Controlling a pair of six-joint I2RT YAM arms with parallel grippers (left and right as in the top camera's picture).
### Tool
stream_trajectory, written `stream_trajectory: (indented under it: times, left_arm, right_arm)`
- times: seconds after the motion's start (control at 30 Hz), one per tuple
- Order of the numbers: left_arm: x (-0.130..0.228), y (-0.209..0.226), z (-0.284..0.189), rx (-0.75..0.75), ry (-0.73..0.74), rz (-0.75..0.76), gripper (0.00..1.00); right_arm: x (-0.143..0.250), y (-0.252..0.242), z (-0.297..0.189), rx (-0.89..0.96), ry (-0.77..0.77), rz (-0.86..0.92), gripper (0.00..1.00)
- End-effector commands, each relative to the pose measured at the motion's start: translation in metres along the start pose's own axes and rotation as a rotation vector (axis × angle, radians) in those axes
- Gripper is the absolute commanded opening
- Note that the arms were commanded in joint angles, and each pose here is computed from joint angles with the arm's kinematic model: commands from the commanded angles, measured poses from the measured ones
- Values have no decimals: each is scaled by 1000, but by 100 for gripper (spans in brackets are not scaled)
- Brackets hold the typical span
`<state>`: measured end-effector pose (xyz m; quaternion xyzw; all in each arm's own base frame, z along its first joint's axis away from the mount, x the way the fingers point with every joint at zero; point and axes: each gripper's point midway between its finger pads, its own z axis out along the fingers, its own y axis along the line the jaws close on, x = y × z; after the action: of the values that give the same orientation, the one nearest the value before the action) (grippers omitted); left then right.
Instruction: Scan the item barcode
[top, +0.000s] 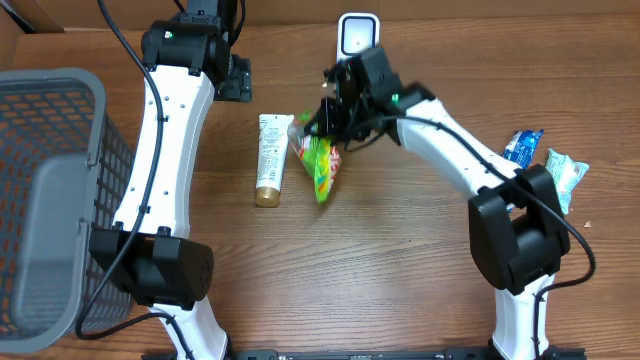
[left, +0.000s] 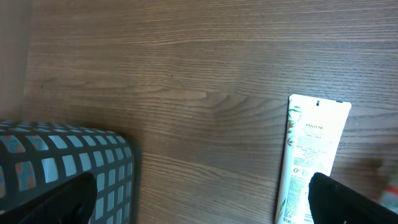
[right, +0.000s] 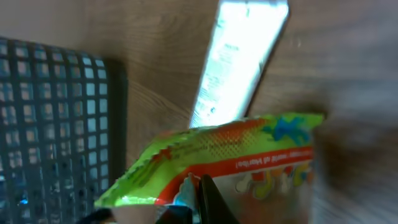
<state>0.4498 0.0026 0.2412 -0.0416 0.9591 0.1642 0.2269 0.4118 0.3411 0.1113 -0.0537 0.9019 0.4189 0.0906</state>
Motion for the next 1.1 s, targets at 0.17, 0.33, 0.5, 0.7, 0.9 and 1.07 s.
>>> stream_trajectory:
  times: [0.17,0.33,0.5,0.7,0.9,1.07]
  left_arm:
    - [1,-3,5,-12,9,25,100]
    - [1,-3,5,-12,9,25,100]
    - [1,-3,5,-12,9,25,99]
    - [1,-3,5,-12,9,25,100]
    - [1,-3,5,-12,9,25,100]
    - [1,-3,5,-12,9,25,100]
  right_arm:
    - [24,-29,13,-111,19,294,4]
    - [8,-73,-4,3,-59,363,4]
    - [7,-108,-19,106,-78,346,4]
    - [8,-105,-30,158,-46,199,6]
    - [-1,-51,-68,270,-52,18,4]
    - [-2,-55,-112,721,-182,-93,4]
